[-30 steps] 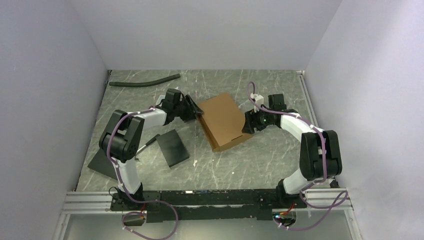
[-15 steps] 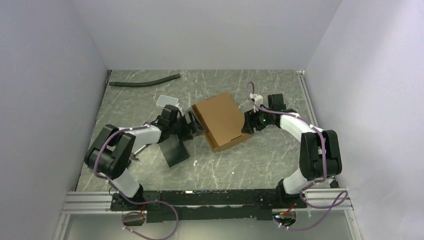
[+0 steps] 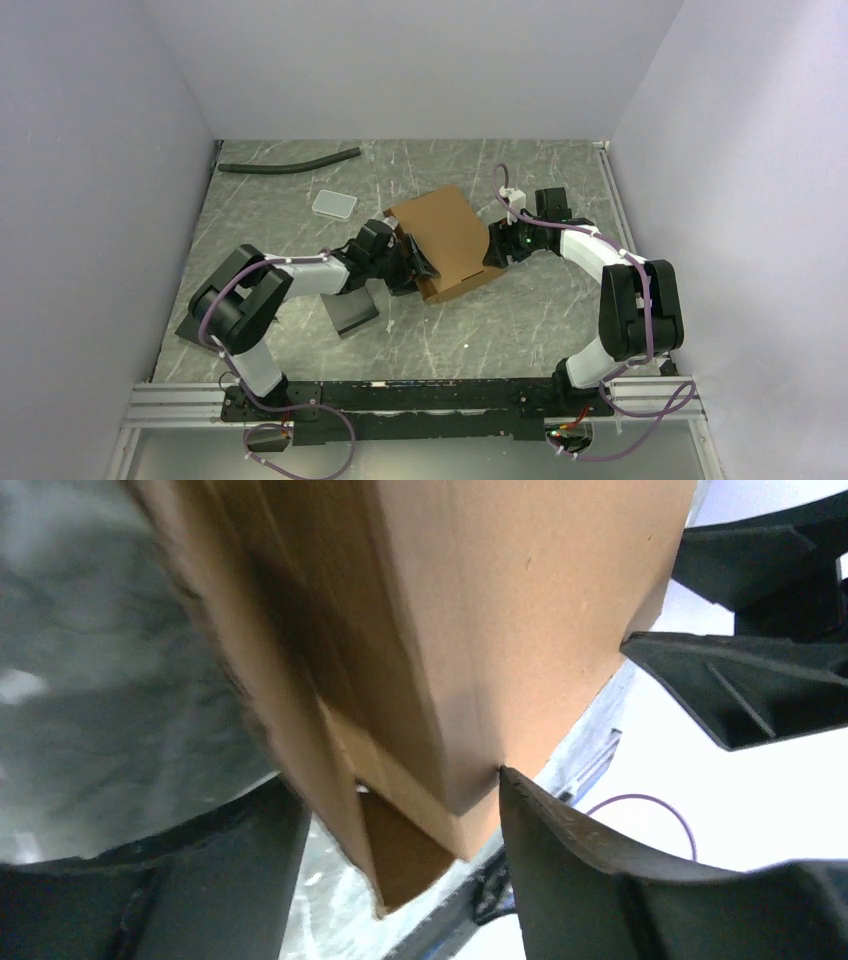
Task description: Fold the paper box
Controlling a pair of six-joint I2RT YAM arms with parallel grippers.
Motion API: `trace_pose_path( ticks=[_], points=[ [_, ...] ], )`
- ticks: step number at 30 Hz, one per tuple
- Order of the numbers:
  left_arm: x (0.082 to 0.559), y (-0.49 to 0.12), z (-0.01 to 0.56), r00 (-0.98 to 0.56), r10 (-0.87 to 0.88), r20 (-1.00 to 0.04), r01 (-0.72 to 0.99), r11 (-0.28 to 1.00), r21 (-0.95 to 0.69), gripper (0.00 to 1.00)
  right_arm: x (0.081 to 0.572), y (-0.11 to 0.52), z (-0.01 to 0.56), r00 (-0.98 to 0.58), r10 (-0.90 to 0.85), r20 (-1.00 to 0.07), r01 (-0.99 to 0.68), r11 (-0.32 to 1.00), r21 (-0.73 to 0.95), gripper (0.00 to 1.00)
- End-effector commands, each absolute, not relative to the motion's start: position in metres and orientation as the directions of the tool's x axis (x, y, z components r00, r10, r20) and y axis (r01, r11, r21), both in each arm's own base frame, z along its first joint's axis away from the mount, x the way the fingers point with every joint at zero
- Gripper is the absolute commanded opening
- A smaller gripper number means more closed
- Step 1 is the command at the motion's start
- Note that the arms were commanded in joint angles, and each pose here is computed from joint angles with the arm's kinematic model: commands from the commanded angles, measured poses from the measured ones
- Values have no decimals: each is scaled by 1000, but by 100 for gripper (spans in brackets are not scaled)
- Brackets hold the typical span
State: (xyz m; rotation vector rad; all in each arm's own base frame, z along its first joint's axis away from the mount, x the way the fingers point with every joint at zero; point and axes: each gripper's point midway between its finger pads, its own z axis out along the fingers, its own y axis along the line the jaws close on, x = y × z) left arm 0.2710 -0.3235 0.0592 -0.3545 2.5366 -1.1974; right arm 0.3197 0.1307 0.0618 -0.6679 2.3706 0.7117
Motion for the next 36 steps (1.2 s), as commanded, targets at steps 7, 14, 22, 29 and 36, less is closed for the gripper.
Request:
trace_pose_path(
  ticks=[7, 14, 22, 29, 36],
  points=[
    [250, -361, 72, -909, -411, -67, -244, 656, -714, 19, 311, 126, 37, -735, -360, -575, -594, 751, 289, 70],
    [254, -369, 76, -929, -357, -101, -181, 673, -717, 29, 311, 125, 37, -734, -362, -575, -595, 752, 286, 70],
    [269, -324, 93, -898, -270, -348, 25, 758, -652, 89, 311, 125, 38, -733, -363, -575, -596, 750, 287, 70],
    [336, -261, 111, -840, -347, -417, 92, 666, -741, 99, 310, 126, 37, -734, -364, -573, -597, 749, 288, 70],
    [385, -251, 92, -871, -333, -362, 32, 696, -717, 92, 310, 126, 35, -736, -367, -569, -597, 748, 289, 70]
  ],
)
